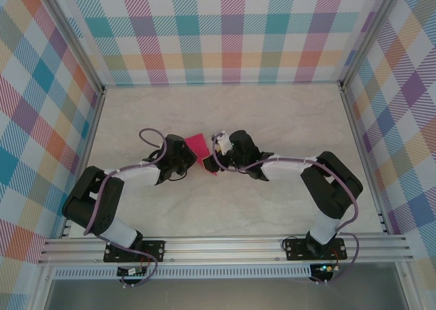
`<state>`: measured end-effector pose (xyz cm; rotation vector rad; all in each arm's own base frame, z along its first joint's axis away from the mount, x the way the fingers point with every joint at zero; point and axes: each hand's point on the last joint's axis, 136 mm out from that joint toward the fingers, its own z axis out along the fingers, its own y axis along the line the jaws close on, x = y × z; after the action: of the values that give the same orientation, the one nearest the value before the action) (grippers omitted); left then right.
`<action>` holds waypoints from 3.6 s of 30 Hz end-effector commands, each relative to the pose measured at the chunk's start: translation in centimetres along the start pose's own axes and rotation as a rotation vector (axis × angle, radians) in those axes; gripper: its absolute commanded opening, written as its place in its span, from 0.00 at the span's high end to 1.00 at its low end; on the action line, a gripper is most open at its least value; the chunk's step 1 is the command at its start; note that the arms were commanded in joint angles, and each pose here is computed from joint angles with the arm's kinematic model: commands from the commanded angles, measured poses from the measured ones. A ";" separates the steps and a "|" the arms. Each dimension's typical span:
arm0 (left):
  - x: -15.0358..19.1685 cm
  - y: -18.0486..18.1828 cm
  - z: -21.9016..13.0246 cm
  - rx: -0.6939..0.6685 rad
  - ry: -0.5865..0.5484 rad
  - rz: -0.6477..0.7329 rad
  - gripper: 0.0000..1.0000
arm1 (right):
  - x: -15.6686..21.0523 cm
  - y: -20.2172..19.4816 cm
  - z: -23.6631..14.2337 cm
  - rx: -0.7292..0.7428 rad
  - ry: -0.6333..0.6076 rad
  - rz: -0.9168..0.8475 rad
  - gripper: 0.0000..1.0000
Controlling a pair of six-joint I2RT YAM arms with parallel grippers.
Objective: Fold a paper plane with a square sheet of paper (pick it up from the middle)
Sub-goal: Fold the wing for the fifth time at the center of the table.
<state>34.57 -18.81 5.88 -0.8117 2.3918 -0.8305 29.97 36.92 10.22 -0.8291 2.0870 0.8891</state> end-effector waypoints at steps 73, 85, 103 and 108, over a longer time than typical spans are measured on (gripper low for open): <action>-4.5 -1.0 -6.1 -0.004 -0.144 0.107 0.23 | 0.8 -3.4 4.5 -0.031 -0.009 0.151 1.00; -3.5 -1.7 -4.0 0.069 -0.087 0.164 0.31 | 1.8 -4.9 5.6 -0.147 0.043 0.416 1.00; -2.8 -1.9 -1.3 0.119 -0.049 0.233 0.49 | 2.5 -7.9 6.0 -0.193 0.079 0.753 1.00; -2.5 -1.7 -0.2 0.125 -0.036 0.268 0.56 | 2.1 -8.0 5.9 -0.201 0.103 0.778 1.00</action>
<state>36.65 -17.85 8.19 -0.5061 2.3318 -0.8291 37.01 36.41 3.25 -0.1517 2.4278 1.4630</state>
